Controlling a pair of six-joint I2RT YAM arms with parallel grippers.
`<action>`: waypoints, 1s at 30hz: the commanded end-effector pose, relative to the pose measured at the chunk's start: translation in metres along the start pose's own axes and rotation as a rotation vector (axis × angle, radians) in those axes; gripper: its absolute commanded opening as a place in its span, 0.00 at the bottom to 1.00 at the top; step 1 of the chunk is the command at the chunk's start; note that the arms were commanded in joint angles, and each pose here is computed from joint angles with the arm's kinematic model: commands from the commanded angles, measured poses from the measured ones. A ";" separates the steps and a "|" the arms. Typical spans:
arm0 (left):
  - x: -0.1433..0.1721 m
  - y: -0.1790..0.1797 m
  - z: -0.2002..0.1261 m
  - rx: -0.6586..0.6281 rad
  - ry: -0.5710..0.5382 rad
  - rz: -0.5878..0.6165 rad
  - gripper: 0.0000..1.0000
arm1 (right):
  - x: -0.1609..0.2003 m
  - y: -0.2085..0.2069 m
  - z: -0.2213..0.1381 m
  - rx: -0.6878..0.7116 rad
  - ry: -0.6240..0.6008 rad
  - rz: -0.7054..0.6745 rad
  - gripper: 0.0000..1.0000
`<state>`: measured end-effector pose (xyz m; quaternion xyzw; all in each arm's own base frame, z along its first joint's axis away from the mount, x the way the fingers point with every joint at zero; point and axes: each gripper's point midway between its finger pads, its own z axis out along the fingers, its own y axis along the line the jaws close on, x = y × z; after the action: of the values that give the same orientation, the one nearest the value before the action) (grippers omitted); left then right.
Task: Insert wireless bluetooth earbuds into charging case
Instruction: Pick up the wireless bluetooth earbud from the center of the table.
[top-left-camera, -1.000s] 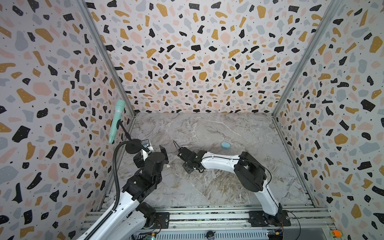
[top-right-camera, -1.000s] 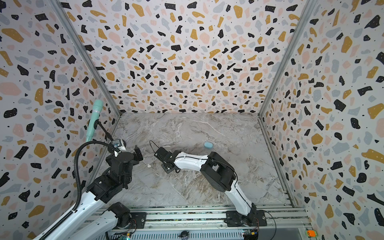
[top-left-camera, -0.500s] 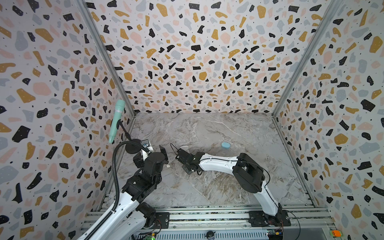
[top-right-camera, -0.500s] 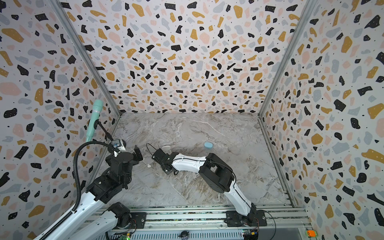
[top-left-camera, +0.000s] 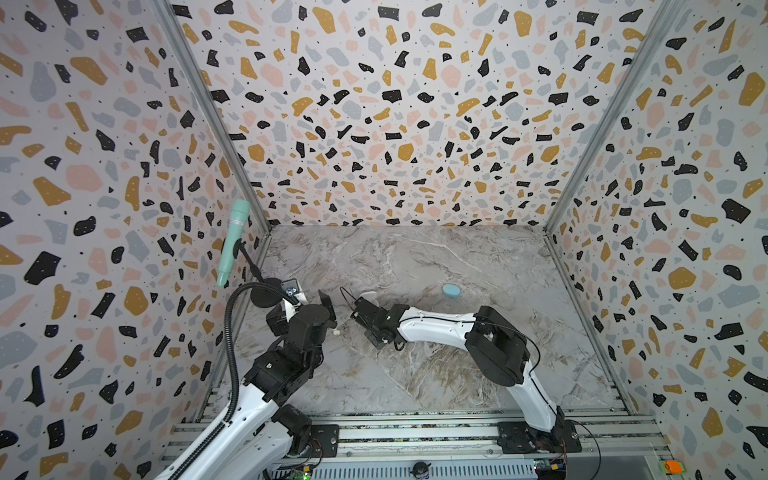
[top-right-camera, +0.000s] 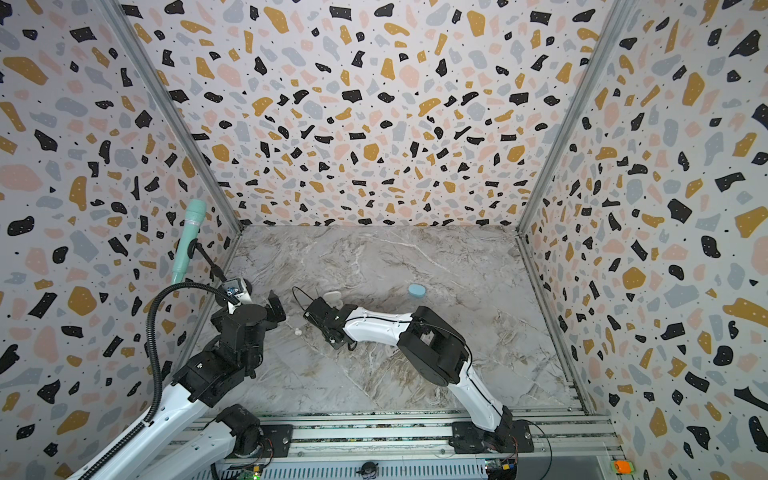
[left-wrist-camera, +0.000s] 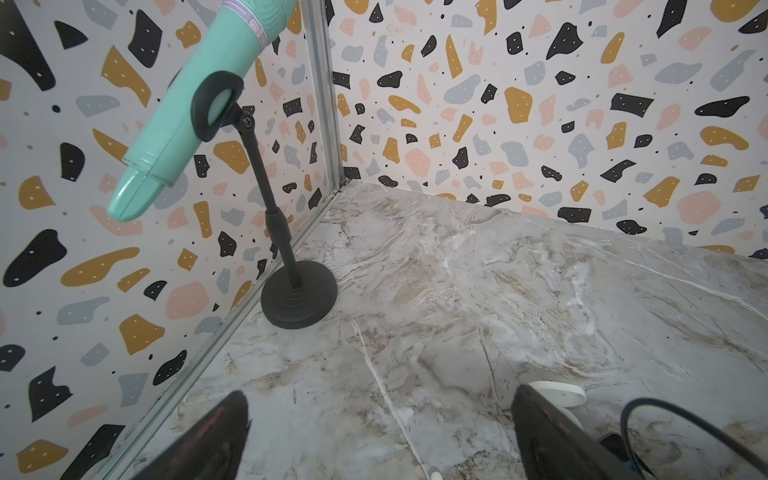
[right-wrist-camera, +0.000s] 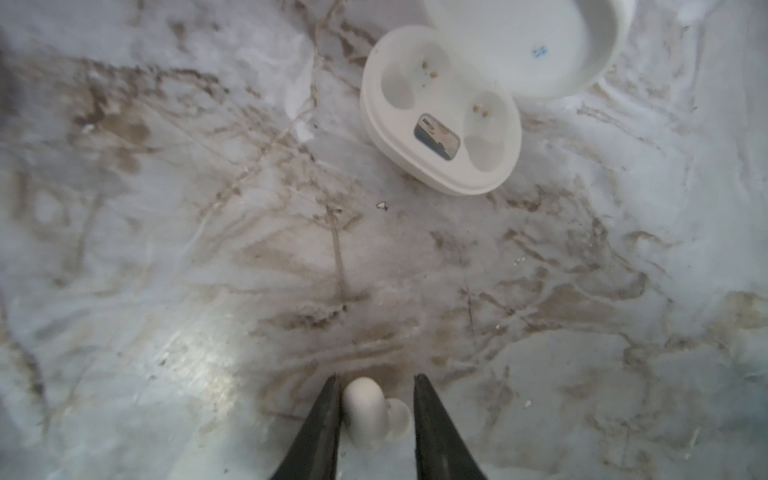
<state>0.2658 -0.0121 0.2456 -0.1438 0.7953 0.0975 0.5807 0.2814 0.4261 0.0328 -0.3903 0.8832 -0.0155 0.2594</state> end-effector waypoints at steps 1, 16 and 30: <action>-0.002 0.004 0.000 -0.014 -0.013 -0.005 1.00 | 0.002 0.000 0.000 0.043 0.013 -0.049 0.31; -0.001 0.004 0.000 -0.013 -0.014 -0.005 1.00 | 0.008 0.003 0.009 0.061 0.037 -0.085 0.24; -0.001 0.003 0.001 -0.010 -0.013 -0.005 1.00 | 0.008 0.006 0.000 0.018 0.081 -0.049 0.24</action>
<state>0.2658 -0.0122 0.2457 -0.1437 0.7953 0.0970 0.5809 0.2836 0.4328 0.0317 -0.4064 0.8734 -0.0469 0.2642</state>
